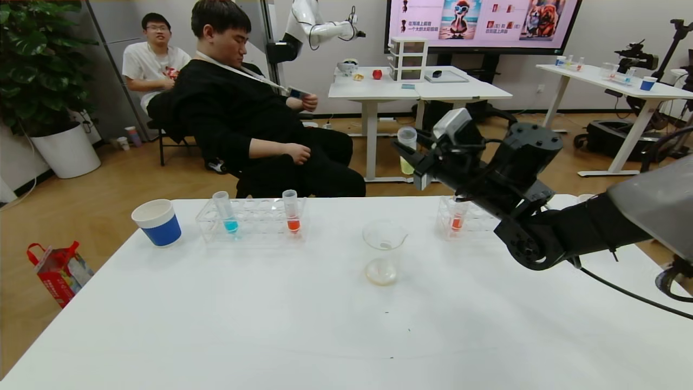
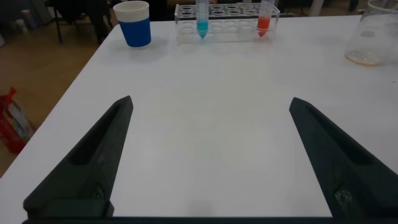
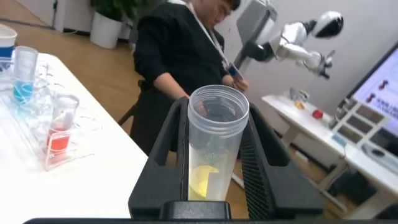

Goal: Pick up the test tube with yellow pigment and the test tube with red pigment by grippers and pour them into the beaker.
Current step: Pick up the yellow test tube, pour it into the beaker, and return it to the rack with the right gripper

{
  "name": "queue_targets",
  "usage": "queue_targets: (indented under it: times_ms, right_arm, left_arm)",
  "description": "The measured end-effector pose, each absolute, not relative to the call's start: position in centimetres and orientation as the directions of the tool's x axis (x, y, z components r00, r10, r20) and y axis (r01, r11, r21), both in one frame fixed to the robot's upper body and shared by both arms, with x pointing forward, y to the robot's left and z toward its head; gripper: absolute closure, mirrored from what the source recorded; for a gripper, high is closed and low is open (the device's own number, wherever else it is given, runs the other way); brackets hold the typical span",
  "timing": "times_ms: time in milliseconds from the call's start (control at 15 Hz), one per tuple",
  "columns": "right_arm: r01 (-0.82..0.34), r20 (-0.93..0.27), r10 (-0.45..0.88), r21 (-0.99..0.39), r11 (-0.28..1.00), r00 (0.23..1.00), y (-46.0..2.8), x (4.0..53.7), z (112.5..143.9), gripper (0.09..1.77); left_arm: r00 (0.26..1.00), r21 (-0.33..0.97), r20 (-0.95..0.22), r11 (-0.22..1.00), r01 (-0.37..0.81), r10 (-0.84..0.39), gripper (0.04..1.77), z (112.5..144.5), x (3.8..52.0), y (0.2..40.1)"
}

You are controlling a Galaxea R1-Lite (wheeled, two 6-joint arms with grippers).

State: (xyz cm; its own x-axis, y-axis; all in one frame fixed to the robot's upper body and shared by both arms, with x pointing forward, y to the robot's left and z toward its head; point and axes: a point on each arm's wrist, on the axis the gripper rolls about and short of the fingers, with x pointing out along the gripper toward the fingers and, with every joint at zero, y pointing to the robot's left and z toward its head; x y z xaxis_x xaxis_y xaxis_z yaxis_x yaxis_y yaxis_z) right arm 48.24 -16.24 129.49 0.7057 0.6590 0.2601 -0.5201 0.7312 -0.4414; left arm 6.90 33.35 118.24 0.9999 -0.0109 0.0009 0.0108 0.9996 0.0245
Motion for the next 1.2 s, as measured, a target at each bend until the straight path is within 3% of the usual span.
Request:
queue_targets:
  times_ms: [267,867,1200]
  right_arm:
    - [-0.513,0.219,0.755,-0.616,0.598,0.618,-16.1,48.8,127.7,1.36]
    - [-0.422,0.197,0.815,-0.776,0.469,0.544,-16.4,48.5,125.9,1.36]
    - [-0.364,0.211,0.859,-0.839,0.404,0.467,-16.5,49.0,124.9,1.36]
  left_arm:
    - [1.000,0.024,0.001,1.000,0.011,-0.011,0.06,118.2,6.9,33.4]
    - [1.000,0.024,0.001,1.000,0.010,-0.010,0.06,118.2,6.9,33.4]
    - [1.000,0.024,0.001,1.000,0.011,-0.011,0.06,118.2,6.9,33.4]
